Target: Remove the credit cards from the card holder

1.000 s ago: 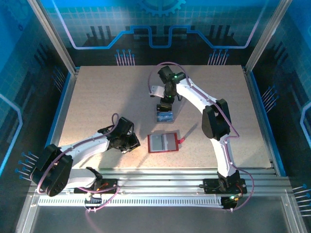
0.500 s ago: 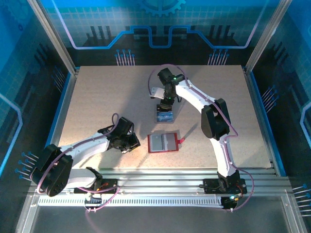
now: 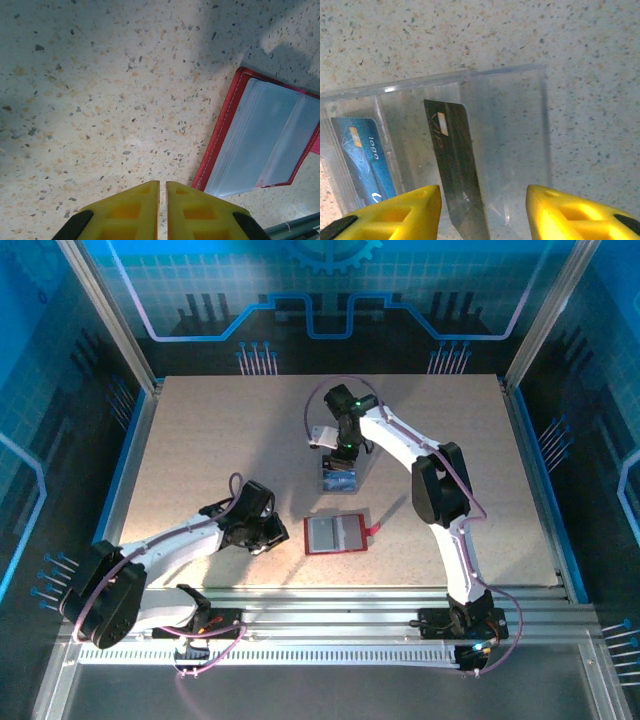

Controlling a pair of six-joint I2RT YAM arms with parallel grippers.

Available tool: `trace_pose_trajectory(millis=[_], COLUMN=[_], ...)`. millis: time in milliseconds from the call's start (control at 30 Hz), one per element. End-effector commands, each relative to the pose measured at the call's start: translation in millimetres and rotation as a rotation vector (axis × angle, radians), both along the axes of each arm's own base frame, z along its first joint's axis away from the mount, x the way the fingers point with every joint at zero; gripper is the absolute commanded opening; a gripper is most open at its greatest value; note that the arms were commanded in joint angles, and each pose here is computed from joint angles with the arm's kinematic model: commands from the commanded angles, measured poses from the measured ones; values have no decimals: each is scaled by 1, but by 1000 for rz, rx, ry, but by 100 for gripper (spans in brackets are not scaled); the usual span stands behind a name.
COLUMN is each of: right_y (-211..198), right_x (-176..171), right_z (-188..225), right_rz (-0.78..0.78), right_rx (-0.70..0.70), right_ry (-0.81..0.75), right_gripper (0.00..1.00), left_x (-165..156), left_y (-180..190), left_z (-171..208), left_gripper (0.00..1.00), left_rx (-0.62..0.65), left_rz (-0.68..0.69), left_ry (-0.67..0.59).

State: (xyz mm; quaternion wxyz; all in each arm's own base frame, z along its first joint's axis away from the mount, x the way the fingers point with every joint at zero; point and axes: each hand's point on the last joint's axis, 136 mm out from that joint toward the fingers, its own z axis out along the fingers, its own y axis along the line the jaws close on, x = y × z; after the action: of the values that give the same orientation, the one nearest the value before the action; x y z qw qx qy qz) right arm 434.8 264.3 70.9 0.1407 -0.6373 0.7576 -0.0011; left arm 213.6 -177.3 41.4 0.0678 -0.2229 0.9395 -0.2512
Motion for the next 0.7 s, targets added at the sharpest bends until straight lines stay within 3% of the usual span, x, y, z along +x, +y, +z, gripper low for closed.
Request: trace_pose_trajectory(millis=[0,433,667], right_y=[9,17,1], right_x=[-15,-3,23], right_z=[-7,55,52], right_rz=[33,-92,-167], right_rx=[10,203,151], right_ry=[58,-14,-99], right_gripper=[48,49,50], left_x=[0,2,1], left_y=[1,0,1], left_z=[4,6,7], left_gripper=[12,12,12], left_rx=[-14,-21,-20], left_rz=[11,11,13], left_ry=[-3,-15,-18])
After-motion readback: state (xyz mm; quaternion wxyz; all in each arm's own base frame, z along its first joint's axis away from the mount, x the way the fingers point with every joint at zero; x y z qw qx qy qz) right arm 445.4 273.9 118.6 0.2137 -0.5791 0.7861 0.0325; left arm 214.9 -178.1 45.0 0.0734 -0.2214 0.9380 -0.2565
